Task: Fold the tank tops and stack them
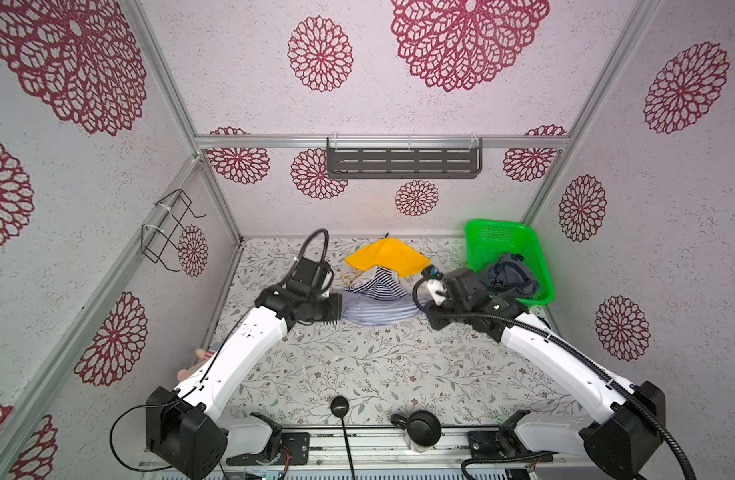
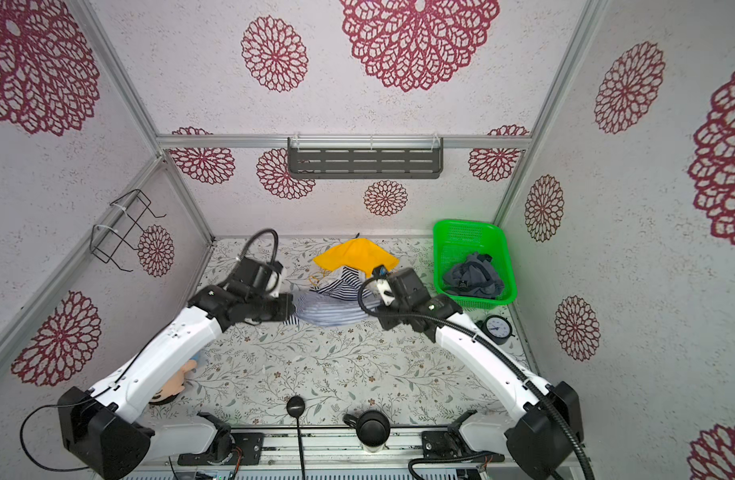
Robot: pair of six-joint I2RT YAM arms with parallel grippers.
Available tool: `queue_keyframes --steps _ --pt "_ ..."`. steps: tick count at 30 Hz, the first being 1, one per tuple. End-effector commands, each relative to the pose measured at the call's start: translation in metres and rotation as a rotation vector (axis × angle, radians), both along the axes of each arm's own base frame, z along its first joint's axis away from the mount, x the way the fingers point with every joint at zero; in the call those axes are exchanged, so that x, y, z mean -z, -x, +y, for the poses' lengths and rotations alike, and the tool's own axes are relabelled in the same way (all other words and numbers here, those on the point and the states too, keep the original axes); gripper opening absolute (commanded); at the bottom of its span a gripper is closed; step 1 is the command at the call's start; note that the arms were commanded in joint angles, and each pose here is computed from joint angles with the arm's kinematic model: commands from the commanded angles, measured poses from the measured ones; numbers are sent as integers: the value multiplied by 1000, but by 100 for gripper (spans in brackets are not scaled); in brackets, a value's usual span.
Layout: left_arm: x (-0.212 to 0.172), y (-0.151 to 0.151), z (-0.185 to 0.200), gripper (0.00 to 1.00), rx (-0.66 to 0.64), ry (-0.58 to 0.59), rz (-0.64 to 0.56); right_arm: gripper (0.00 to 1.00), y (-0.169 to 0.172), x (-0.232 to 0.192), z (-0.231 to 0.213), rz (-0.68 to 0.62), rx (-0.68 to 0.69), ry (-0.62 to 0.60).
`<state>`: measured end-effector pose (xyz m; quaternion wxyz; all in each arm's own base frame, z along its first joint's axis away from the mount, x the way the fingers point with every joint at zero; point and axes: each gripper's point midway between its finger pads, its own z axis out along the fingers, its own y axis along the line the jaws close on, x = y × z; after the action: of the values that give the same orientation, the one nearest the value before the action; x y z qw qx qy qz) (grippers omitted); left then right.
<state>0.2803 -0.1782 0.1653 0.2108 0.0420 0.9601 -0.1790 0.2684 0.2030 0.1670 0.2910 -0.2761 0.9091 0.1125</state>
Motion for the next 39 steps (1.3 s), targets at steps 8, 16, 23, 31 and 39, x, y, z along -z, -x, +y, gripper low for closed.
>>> queue_keyframes --steps 8,16,23,31,39 --pt "66 22 -29 97 36 -94 89 0 33 59 -25 146 100 54" --pt "74 65 21 90 -261 -128 208 38 34 83 -34 257 214 90" --pt "98 68 0 43 -352 -10 235 66 20 70 -52 279 348 11" --pt "122 59 6 27 -354 -107 243 66 11 58 -83 258 494 -62" --pt "131 67 12 57 -351 -152 274 78 6 46 -102 270 589 -214"
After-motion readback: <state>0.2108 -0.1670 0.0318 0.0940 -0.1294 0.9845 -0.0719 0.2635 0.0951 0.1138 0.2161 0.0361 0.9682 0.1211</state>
